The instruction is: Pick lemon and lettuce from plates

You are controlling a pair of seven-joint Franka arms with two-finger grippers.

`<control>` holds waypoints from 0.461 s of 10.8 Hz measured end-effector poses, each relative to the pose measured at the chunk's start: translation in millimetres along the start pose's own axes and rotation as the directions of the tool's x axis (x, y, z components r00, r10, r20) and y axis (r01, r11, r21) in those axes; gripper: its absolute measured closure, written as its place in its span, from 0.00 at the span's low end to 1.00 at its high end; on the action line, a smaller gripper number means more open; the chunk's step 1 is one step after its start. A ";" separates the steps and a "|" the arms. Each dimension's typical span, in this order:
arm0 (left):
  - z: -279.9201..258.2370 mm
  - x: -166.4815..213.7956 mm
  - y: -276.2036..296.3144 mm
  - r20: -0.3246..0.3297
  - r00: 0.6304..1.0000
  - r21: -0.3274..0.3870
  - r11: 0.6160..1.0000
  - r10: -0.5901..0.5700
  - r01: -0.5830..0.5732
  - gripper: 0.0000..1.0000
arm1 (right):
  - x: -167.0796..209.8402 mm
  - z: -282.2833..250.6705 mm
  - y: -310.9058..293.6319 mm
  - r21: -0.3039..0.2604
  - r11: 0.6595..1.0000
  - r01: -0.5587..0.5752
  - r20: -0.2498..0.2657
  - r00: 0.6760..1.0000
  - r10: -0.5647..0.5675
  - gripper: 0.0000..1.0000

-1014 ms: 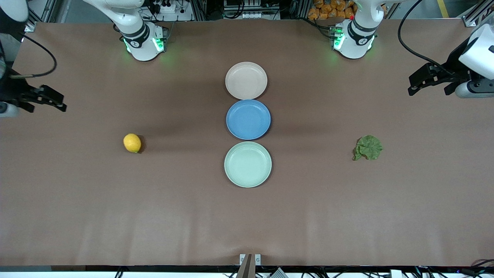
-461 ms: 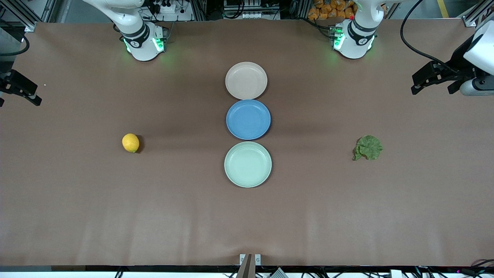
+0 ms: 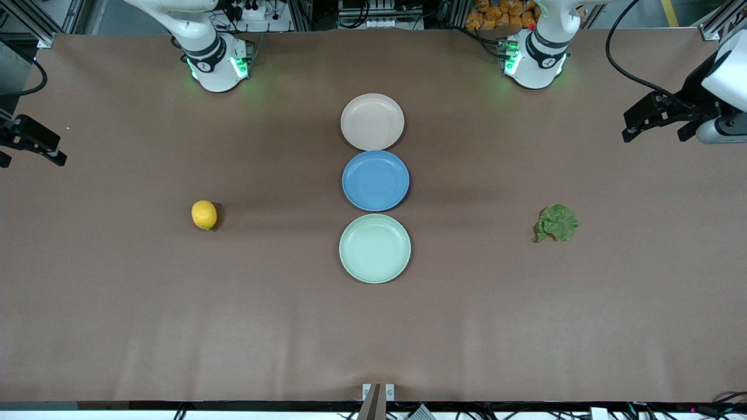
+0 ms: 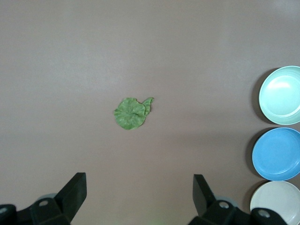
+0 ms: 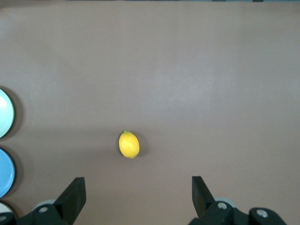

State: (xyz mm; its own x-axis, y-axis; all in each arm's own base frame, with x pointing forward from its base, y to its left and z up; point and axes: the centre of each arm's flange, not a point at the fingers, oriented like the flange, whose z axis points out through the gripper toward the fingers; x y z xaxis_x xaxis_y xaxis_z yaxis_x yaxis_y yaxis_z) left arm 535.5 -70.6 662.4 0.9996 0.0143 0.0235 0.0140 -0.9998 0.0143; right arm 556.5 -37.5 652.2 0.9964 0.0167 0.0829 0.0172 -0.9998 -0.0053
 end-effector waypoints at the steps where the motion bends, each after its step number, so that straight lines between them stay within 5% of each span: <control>1: -0.7 -0.3 -0.2 -0.001 1.000 0.000 1.000 0.000 0.000 0.00 | -1.1 0.7 0.9 0.000 1.000 -0.002 0.010 1.000 0.002 0.00; 5: -6.9 -0.8 -9.5 -0.014 1.000 -0.001 1.000 -0.016 0.016 0.00 | -1.5 0.4 1.2 0.001 1.000 -0.002 0.014 1.000 0.002 0.00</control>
State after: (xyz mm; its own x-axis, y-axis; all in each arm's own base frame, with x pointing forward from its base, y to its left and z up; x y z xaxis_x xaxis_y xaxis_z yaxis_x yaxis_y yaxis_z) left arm 534.5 -61.0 669.2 0.9988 0.0307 0.0370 0.0302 -0.9994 0.0156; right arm 555.0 -38.7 651.7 0.9975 0.0147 0.0685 0.0151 -0.9999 -0.0060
